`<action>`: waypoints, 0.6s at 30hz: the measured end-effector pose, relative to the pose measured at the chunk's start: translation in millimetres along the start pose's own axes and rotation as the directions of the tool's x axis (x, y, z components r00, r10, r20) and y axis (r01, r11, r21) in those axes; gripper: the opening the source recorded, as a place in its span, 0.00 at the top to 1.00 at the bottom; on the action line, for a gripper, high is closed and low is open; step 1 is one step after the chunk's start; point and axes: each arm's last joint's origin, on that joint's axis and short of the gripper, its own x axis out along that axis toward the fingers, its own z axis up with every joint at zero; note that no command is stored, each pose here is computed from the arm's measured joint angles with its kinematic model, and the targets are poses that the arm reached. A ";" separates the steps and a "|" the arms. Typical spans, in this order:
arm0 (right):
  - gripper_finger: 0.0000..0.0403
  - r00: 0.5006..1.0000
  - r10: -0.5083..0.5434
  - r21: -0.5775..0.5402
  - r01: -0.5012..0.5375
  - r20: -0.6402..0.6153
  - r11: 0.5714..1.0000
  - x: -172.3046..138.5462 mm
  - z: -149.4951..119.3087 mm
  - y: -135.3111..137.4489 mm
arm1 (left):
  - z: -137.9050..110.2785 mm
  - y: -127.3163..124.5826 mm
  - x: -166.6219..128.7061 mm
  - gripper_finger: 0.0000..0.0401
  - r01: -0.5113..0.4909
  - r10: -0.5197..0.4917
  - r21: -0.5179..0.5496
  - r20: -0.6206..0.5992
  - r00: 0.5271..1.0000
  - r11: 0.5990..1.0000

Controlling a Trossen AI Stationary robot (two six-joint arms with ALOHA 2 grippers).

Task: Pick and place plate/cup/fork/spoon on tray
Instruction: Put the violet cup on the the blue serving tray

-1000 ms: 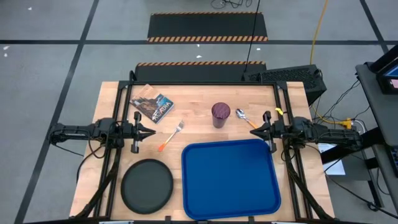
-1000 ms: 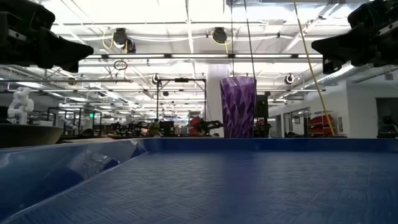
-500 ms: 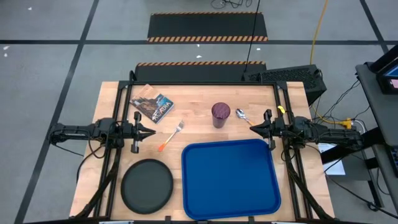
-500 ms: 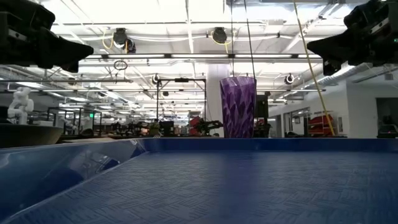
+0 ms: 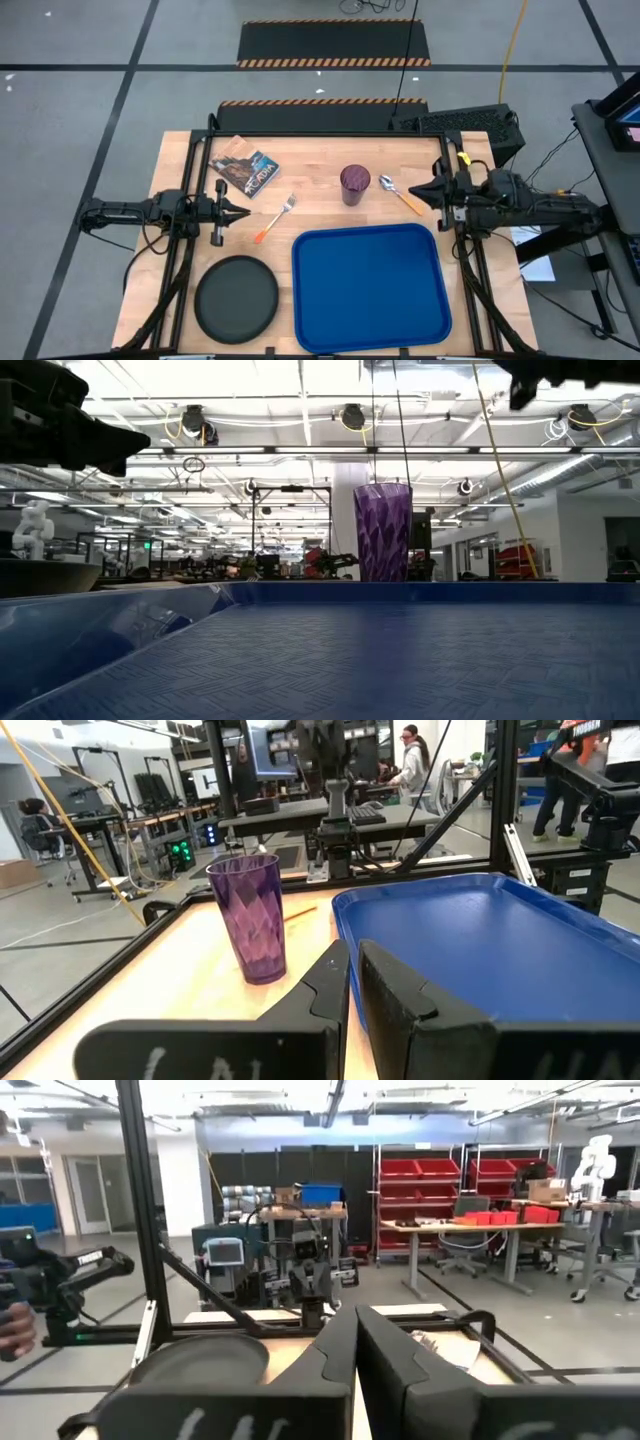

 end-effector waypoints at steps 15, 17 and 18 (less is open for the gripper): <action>1.00 0.988 -0.033 -0.044 0.026 -0.152 0.999 61.1 85.2 1.1 | 0.0 0.0 0.0 0.92 0.000 0.000 -0.008 0.000 1.000 1.000; 1.00 0.979 -0.036 -0.045 0.028 -0.199 0.999 71.1 92.4 1.1 | 0.1 0.0 0.0 0.92 0.000 0.000 -0.008 0.000 1.000 1.000; 1.00 0.973 -0.041 -0.046 0.032 -0.227 0.998 75.8 94.9 1.0 | 0.0 0.0 0.0 0.92 0.000 0.000 -0.008 0.000 1.000 1.000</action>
